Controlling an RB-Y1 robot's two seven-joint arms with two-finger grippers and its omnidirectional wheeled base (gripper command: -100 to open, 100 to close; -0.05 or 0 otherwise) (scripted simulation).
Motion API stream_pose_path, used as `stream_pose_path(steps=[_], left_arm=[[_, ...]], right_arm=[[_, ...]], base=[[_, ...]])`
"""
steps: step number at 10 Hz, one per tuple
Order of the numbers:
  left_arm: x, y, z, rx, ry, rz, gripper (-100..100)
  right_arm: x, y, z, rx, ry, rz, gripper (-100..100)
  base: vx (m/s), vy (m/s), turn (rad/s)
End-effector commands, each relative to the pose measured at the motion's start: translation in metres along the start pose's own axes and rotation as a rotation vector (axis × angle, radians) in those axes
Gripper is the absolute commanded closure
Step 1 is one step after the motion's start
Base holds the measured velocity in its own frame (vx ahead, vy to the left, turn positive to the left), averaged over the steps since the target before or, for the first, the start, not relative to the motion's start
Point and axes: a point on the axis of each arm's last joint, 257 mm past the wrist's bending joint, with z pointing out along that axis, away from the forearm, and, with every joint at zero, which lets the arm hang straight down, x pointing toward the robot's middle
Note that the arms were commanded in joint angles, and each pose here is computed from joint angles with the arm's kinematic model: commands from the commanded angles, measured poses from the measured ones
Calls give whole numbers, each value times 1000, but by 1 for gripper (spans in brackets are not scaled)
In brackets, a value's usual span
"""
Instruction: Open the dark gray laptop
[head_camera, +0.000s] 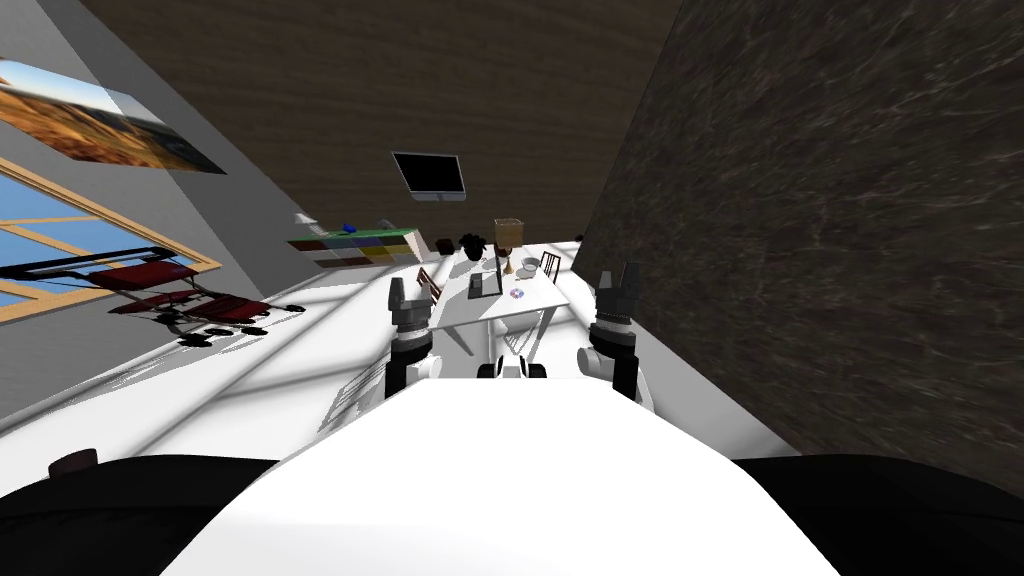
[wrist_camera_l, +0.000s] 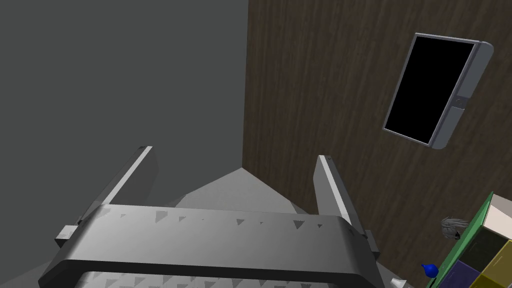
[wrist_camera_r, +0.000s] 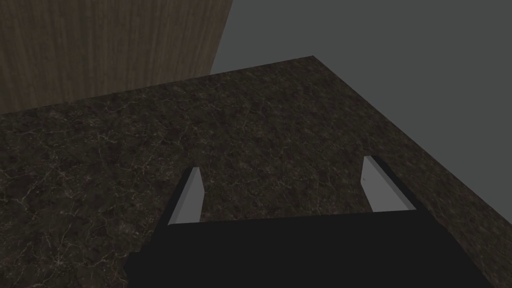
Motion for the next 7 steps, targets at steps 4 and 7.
stream_pose_path(steps=[4,7], left_arm=[[-31,51,-6,-73,-63,-65,-100],[-53,78,-10,-109,-118,-107,-100]], right_arm=[[0,0,0,0,0,0,0],[0,0,0,0,0,0,0]], base=[[53,-129,-35],[60,-138,-41]])
